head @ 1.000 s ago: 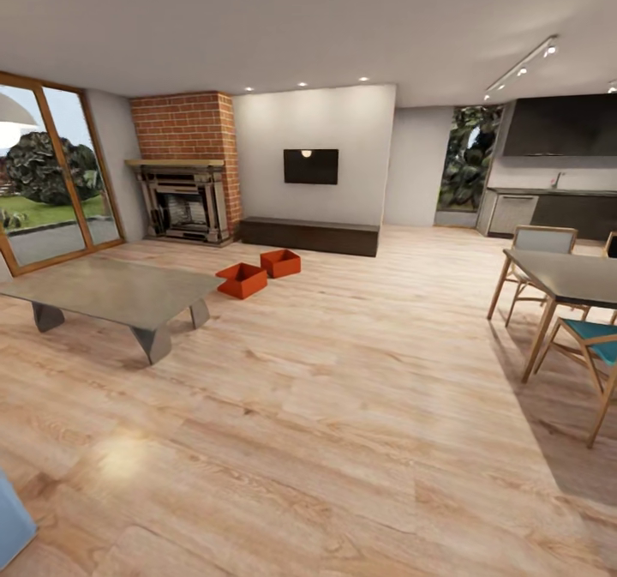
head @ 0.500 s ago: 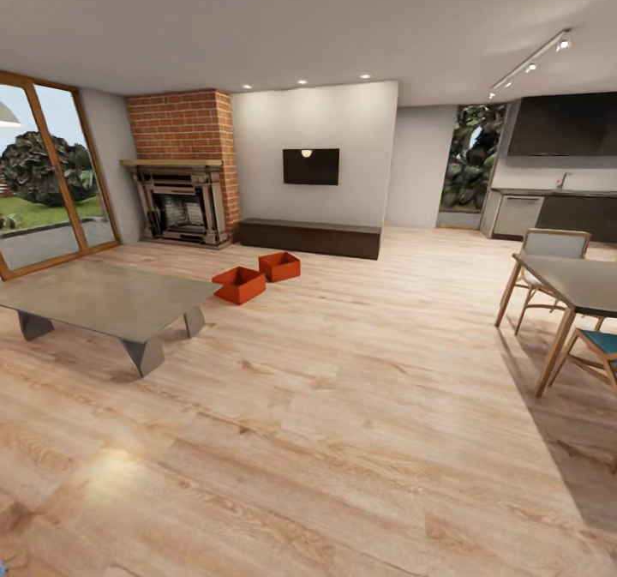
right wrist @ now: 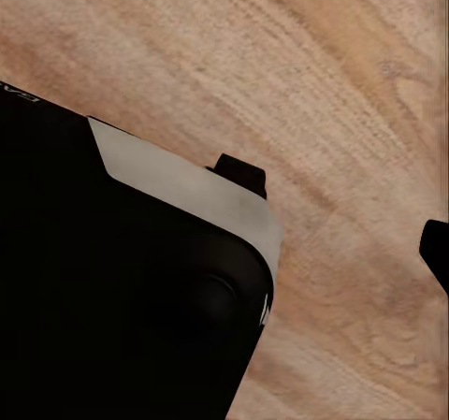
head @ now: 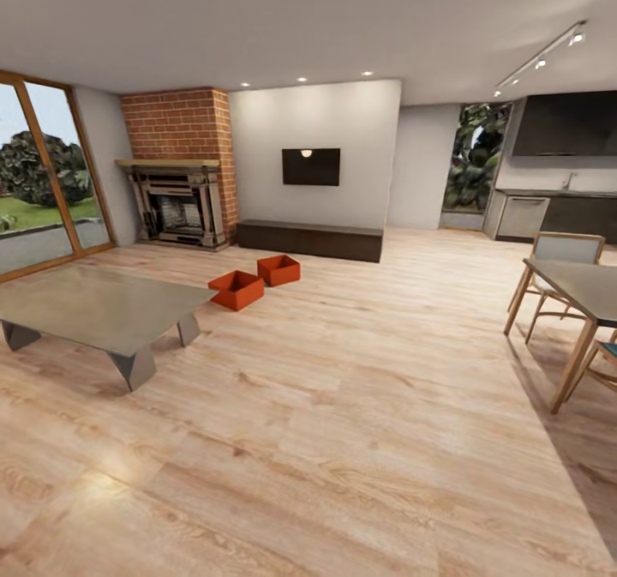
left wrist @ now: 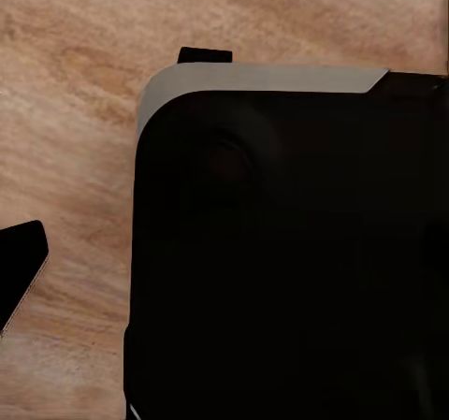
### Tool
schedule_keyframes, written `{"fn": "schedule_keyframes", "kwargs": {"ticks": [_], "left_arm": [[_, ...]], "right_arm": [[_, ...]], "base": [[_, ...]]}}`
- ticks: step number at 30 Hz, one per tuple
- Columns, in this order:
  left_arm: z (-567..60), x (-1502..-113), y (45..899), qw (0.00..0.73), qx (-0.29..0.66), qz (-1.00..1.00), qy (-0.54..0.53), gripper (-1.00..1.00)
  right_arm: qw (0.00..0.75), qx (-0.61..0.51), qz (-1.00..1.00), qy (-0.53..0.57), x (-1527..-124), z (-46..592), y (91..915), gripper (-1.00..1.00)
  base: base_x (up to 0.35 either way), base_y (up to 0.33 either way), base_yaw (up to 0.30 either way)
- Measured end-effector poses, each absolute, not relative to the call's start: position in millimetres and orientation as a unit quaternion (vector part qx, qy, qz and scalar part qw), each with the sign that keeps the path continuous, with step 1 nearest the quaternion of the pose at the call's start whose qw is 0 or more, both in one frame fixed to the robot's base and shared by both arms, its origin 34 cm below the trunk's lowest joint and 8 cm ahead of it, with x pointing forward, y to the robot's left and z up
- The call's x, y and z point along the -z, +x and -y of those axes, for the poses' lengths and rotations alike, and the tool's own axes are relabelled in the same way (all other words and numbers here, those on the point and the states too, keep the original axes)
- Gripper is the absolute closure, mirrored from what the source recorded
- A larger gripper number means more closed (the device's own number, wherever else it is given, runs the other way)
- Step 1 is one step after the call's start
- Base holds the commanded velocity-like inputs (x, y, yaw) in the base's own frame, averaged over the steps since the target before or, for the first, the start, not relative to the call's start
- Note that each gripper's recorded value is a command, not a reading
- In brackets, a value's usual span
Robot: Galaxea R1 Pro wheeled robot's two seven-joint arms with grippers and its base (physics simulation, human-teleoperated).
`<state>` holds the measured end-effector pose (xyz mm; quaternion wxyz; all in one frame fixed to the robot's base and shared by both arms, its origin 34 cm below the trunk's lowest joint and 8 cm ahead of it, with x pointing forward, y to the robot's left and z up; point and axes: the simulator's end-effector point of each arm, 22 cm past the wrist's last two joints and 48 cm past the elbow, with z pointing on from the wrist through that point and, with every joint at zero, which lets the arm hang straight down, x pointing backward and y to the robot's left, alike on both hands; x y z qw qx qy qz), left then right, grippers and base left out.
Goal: Move the two storage containers from the living room to the garage. In the garage, place one container on the floor and stack the other container on top of it (either order is fine).
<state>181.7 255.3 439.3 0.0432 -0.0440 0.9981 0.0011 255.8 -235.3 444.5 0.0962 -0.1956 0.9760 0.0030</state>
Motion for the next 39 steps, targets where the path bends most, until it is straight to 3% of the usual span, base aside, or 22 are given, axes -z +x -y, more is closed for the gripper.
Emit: {"fn": "schedule_keyframes", "kwargs": {"ticks": [13, 23, 39], "left_arm": [[-254.1, -439.3, 181.9, 0.043, 0.000, -0.998, -0.044, -1.00], [-254.0, -439.3, 181.8, 0.043, 0.000, -0.998, -0.044, -1.00], [-254.3, -439.3, 181.9, 0.043, 0.000, -0.998, -0.044, -1.00]], "right_arm": [[0.096, -0.003, -0.976, -0.196, -444.5, 235.3, 255.7, -1.00], [0.096, -0.003, -0.976, -0.196, -444.5, 235.2, 255.7, -1.00], [0.097, -0.003, -0.976, -0.196, -444.6, 235.2, 256.0, -1.00]], "base": [[0.322, 0.000, -0.001], [0.322, 0.000, -0.192], [0.322, 0.000, -0.015]]}}
